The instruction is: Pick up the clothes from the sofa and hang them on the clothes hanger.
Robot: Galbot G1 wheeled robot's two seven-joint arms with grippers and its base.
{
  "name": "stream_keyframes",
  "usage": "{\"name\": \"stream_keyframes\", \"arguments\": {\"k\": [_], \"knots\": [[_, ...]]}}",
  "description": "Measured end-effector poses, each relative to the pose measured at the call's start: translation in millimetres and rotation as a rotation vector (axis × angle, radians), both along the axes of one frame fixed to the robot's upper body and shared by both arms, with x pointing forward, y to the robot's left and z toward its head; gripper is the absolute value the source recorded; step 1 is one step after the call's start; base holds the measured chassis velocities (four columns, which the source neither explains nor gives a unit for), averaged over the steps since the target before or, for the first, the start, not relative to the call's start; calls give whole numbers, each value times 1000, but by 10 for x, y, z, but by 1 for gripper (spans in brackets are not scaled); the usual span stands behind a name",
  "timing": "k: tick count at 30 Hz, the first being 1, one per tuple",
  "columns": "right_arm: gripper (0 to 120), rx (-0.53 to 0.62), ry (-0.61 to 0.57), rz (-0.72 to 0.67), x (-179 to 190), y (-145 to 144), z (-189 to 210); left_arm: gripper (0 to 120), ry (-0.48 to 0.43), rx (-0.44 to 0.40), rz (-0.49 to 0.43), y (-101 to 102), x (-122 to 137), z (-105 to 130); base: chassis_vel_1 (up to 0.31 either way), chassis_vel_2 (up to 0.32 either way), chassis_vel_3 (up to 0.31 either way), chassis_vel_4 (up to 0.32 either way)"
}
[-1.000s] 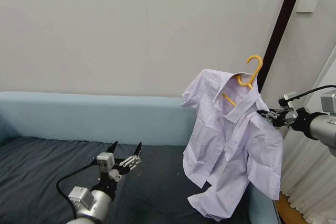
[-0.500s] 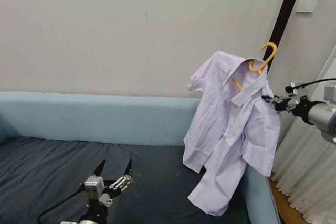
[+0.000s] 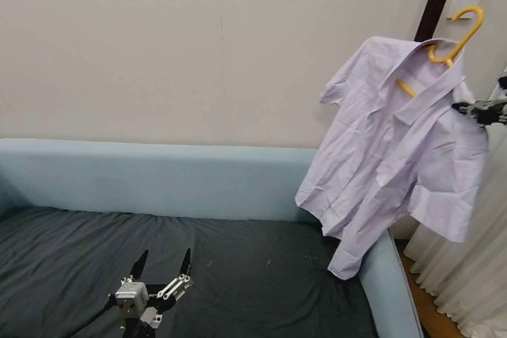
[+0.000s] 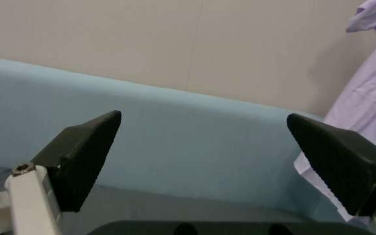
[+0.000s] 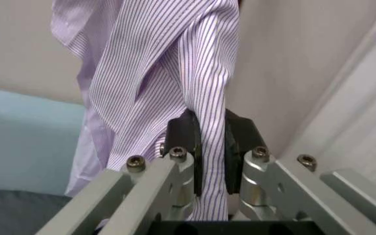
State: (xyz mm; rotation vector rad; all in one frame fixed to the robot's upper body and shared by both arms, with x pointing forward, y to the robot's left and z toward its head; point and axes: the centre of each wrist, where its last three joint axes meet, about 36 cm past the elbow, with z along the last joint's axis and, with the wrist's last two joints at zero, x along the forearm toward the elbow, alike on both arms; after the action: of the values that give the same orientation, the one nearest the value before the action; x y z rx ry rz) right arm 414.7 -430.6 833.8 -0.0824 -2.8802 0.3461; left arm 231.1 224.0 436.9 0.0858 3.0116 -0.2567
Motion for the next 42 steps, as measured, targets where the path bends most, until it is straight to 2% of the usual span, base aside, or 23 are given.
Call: {"name": "stream_keyframes", "arguments": {"k": [6,18,24,28,31,34,38,42], "knots": [[8,-72,29,-115,-56,-25,205,100,2,3,-7,-8,3,-3,0,0,0,0],[8,-224,86,-246,40,-29,266,100,8,-5,-29,-61,35,-60,0,0,0,0],[8,-245,109,-274,254,-248,260,100,12,-9,-32,-56,50,-89,0,0,0,0],[8,-245,89,-283,333,-456,191,100,11,-15,-30,-52,61,-82,0,0,0,0],[8,-256,79,-307,407,-746,124,100,16,-20,-23,-56,68,-89,0,0,0,0],[8,-275,46,-316,445,-814,229,100,22,-25,-18,-65,69,-111,0,0,0,0],[8,-315,30,-308,601,-802,271,100,30,-37,-13,-98,66,-134,0,0,0,0],[8,-383,44,-278,1142,-608,295,100,38,-41,-4,-106,55,-156,0,0,0,0]]}}
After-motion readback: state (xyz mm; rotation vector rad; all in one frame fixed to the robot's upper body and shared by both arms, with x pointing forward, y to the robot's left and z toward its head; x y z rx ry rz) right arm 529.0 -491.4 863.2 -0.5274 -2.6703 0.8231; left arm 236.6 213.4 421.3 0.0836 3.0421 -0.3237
